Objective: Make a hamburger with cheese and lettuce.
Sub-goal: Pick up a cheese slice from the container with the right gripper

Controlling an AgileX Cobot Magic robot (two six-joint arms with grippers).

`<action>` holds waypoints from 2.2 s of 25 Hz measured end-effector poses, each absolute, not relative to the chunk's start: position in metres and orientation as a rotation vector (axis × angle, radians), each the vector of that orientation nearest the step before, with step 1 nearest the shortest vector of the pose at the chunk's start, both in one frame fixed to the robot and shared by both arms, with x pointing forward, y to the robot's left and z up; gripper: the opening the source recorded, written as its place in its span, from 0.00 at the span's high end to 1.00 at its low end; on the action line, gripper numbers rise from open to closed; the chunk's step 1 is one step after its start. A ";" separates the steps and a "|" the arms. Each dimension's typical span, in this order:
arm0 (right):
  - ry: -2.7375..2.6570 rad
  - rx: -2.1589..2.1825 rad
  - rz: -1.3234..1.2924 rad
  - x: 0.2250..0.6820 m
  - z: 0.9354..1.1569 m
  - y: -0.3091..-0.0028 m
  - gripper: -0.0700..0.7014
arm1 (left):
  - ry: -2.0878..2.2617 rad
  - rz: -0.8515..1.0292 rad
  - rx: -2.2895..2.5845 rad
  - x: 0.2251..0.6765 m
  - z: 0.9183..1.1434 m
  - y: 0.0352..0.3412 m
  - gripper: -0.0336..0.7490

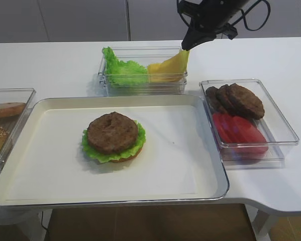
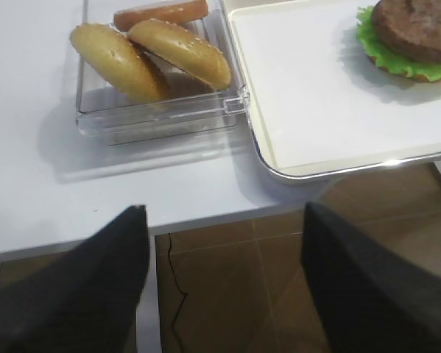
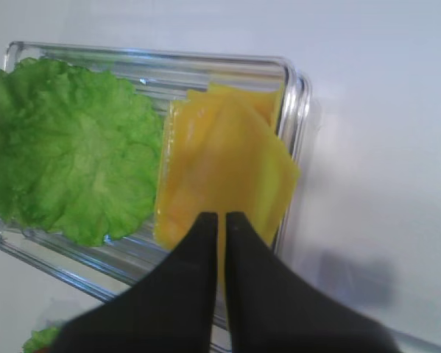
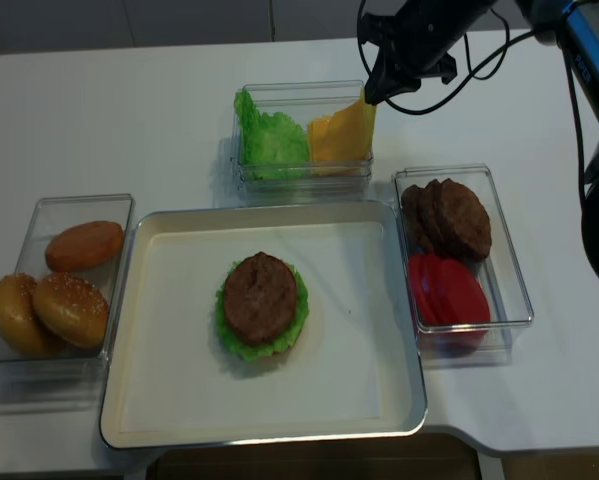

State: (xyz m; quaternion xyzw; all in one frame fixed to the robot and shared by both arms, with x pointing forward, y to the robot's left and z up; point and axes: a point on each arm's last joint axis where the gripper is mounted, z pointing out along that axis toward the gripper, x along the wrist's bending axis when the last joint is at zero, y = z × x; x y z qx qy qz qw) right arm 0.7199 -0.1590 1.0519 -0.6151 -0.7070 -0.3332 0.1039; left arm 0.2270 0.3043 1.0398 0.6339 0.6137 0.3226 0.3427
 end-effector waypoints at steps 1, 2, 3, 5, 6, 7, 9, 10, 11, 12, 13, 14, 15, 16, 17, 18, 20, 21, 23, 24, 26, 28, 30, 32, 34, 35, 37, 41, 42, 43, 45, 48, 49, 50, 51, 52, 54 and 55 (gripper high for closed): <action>-2.085 -1.814 -0.983 0.720 1.052 -0.159 0.85 | 1.595 0.839 1.648 0.227 1.040 0.304 0.34; -2.085 -1.814 -0.983 0.720 1.052 -0.159 0.85 | 1.595 0.839 1.648 0.227 1.040 0.304 0.34; -2.085 -1.814 -0.983 0.720 1.052 -0.159 0.85 | 1.595 0.839 1.648 0.227 1.040 0.304 0.34; -2.087 -1.820 -0.991 0.721 1.052 -0.159 0.84 | 1.595 0.839 1.648 0.227 1.040 0.304 0.34; -2.093 -1.827 -0.999 0.721 1.053 -0.160 0.83 | 1.595 0.839 1.648 0.227 1.040 0.304 0.34; -2.097 -1.834 -1.017 0.722 1.056 -0.160 0.80 | 1.595 0.839 1.648 0.227 1.040 0.304 0.34; -2.102 -1.849 -1.045 0.723 1.057 -0.161 0.74 | 1.595 0.839 1.648 0.227 1.040 0.304 0.34; -2.104 -1.858 -1.060 0.725 1.057 -0.161 0.69 | 1.595 0.839 1.648 0.227 1.040 0.304 0.34; -2.104 -1.870 -1.076 0.726 1.058 -0.161 0.64 | 1.595 0.839 1.648 0.227 1.040 0.304 0.34; -2.106 -1.879 -1.093 0.727 1.058 -0.162 0.60 | 1.595 0.839 1.648 0.227 1.040 0.304 0.34; -2.106 -1.885 -1.105 0.728 1.058 -0.162 0.56 | 1.595 0.839 1.648 0.227 1.040 0.304 0.34; -2.109 -1.891 -1.119 0.729 1.059 -0.162 0.52 | 1.595 0.839 1.648 0.227 1.040 0.304 0.34; -2.108 -1.898 -1.129 0.730 1.059 -0.163 0.50 | 1.595 0.839 1.648 0.227 1.040 0.304 0.34; -2.112 -1.902 -1.131 0.731 1.059 -0.164 0.49 | 1.595 0.839 1.648 0.227 1.040 0.304 0.34; -2.117 -1.906 -1.134 0.731 1.059 -0.164 0.48 | 1.595 0.839 1.648 0.227 1.040 0.304 0.34; -2.124 -1.910 -1.130 0.731 1.059 -0.164 0.47 | 1.595 0.839 1.648 0.227 1.040 0.304 0.34; -2.135 -1.915 -1.123 0.731 1.058 -0.165 0.47 | 1.595 0.839 1.648 0.227 1.040 0.304 0.34; -2.136 -1.916 -1.122 0.732 1.058 -0.165 0.47 | 1.595 0.839 1.648 0.227 1.040 0.304 0.34; -2.139 -1.917 -1.121 0.732 1.058 -0.165 0.47 | 1.595 0.839 1.648 0.227 1.040 0.304 0.34; -2.137 -1.918 -1.115 0.732 1.056 -0.165 0.47 | 1.595 0.839 1.648 0.227 1.040 0.304 0.34; -2.131 -1.919 -1.101 0.734 1.050 -0.165 0.47 | 1.595 0.839 1.648 0.227 1.040 0.304 0.34; -2.124 -1.923 -1.083 0.736 1.042 -0.164 0.47 | 1.595 0.839 1.648 0.227 1.040 0.304 0.34; -2.118 -1.926 -1.079 0.738 1.037 -0.164 0.47 | 1.595 0.839 1.648 0.227 1.040 0.304 0.34; -2.114 -1.929 -1.077 0.739 1.034 -0.164 0.47 | 1.595 0.839 1.648 0.227 1.040 0.304 0.34; -2.111 -1.931 -1.077 0.740 1.033 -0.164 0.47 | 1.595 0.839 1.648 0.227 1.040 0.304 0.34; -2.110 -1.932 -1.076 0.740 1.032 -0.164 0.47 | 1.595 0.839 1.648 0.227 1.040 0.304 0.34; -2.110 -1.935 -1.085 0.741 1.032 -0.164 0.47 | 1.595 0.839 1.648 0.227 1.040 0.304 0.34; -2.108 -1.936 -1.080 0.742 1.029 -0.163 0.47 | 1.595 0.839 1.648 0.227 1.040 0.304 0.34; -2.107 -1.936 -1.078 0.742 1.028 -0.163 0.47 | 1.595 0.839 1.648 0.227 1.040 0.304 0.34; -2.106 -1.931 -1.079 0.742 1.027 -0.163 0.47 | 1.595 0.839 1.648 0.227 1.040 0.304 0.34; -2.106 -1.923 -1.085 0.742 1.027 -0.162 0.47 | 1.595 0.839 1.648 0.227 1.040 0.304 0.34; -2.101 -1.918 -1.089 0.742 1.028 -0.162 0.47 | 1.595 0.839 1.648 0.227 1.040 0.304 0.34; -2.101 -1.918 -1.090 0.742 1.028 -0.162 0.47 | 1.595 0.839 1.648 0.227 1.040 0.304 0.34; -2.100 -1.915 -1.086 0.742 1.028 -0.162 0.47 | 1.595 0.839 1.648 0.227 1.040 0.304 0.34; -2.097 -1.913 -1.079 0.742 1.026 -0.162 0.47 | 1.595 0.839 1.648 0.227 1.040 0.304 0.34; -2.097 -1.911 -1.071 0.742 1.025 -0.162 0.47 | 1.595 0.839 1.648 0.227 1.040 0.304 0.34; -2.089 -1.909 -1.061 0.742 1.021 -0.161 0.47 | 1.595 0.839 1.648 0.227 1.040 0.304 0.34; -2.086 -1.907 -1.058 0.743 1.019 -0.161 0.47 | 1.595 0.839 1.648 0.227 1.040 0.304 0.34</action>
